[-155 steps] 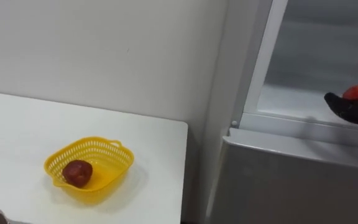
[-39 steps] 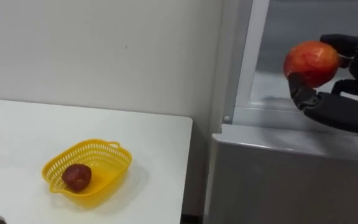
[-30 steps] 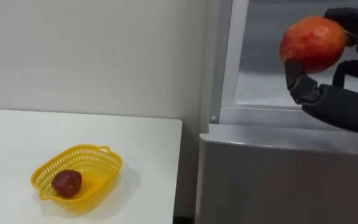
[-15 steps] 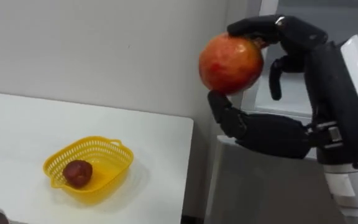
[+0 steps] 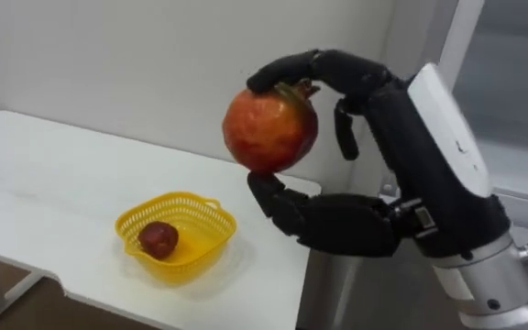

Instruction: Retrieve from the upper fridge

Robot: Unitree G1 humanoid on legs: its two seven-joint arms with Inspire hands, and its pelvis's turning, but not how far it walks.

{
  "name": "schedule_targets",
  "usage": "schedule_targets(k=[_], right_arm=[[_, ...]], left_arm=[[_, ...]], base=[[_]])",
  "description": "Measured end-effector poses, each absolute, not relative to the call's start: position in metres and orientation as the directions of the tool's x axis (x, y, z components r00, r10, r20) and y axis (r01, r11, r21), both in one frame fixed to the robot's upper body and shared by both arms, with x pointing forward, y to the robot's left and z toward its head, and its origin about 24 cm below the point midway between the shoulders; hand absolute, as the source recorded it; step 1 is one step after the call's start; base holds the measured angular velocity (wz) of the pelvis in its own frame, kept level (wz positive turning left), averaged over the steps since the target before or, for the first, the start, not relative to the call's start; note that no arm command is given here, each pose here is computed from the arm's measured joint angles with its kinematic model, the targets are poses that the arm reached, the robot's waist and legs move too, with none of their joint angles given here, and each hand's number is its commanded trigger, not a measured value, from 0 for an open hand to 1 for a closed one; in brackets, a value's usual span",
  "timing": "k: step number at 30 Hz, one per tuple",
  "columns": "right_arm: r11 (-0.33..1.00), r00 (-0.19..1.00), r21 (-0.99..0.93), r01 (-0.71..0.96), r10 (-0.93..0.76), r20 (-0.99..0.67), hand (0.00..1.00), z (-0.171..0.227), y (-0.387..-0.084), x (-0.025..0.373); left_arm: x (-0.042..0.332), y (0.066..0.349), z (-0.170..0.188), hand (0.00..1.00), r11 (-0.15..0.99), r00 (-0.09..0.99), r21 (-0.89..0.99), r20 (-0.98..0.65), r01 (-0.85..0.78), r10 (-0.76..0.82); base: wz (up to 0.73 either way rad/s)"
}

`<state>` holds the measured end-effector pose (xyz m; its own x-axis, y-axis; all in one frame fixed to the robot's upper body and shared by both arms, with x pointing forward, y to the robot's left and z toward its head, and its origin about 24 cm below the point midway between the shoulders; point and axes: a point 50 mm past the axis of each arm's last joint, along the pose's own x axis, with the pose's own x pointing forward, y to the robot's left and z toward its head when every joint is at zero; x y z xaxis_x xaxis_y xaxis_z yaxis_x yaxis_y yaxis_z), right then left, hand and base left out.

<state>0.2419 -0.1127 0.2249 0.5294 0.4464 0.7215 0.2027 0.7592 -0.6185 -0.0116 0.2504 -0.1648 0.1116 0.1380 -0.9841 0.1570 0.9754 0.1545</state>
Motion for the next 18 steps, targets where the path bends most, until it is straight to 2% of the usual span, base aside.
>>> schedule_targets(k=[5, 13, 18], right_arm=[[0.719, 0.572, -0.683, 0.133, 0.507, 0.645, 1.0, 0.214, -0.1, 0.258], [0.662, 0.71, -0.742, 0.105, 0.473, 0.522, 1.0, 0.194, -0.109, 0.296], [0.603, 0.781, -0.797, 0.045, 0.476, 0.404, 1.0, 0.168, -0.109, 0.313]], left_arm=[[-0.01, 0.26, -0.162, 0.0, 0.974, 0.112, 0.171, -0.981, 0.149, 0.156], [-0.002, 0.275, -0.157, 0.0, 0.966, 0.121, 0.206, -0.975, 0.155, 0.188], [0.004, 0.29, -0.152, 0.0, 0.955, 0.123, 0.242, -0.967, 0.17, 0.223]], base=[[0.14], [0.24], [0.2]])
